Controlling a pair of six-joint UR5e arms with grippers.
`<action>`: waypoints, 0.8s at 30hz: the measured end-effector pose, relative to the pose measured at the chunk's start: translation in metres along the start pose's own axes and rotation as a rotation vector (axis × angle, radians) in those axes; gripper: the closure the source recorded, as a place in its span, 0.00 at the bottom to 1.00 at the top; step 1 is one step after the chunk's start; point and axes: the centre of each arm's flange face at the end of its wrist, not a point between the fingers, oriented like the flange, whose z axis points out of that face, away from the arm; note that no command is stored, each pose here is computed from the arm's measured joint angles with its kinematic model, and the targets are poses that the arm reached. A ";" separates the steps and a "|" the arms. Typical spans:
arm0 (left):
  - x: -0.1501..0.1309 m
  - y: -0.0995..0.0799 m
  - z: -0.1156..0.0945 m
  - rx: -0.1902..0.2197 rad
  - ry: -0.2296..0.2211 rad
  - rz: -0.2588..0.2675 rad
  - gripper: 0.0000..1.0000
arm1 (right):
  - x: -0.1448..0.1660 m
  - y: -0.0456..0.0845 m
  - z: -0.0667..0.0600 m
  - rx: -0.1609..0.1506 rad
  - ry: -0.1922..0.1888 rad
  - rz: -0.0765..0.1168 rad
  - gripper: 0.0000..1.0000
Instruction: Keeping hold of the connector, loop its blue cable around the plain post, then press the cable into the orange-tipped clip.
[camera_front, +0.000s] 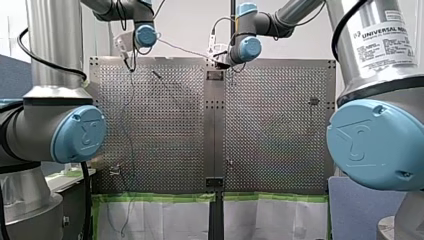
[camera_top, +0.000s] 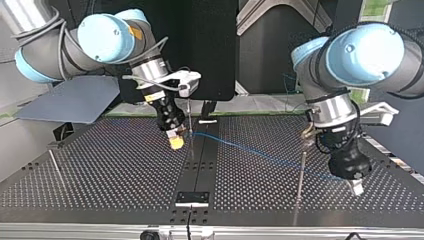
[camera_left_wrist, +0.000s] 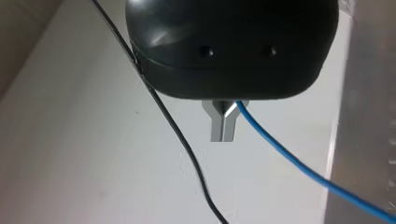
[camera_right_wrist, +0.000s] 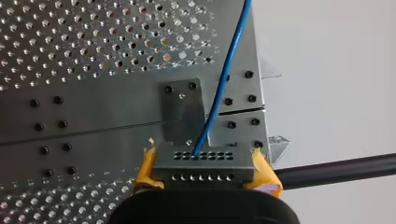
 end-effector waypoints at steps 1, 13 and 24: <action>0.006 0.004 0.006 -0.003 0.017 0.011 1.00 | -0.002 0.001 0.002 0.000 -0.001 -0.001 1.00; 0.074 0.061 0.050 -0.050 0.193 0.054 1.00 | -0.004 0.005 0.015 -0.003 0.013 -0.020 1.00; 0.111 0.106 0.083 -0.061 0.253 0.070 1.00 | -0.008 0.015 0.022 -0.018 0.032 -0.038 1.00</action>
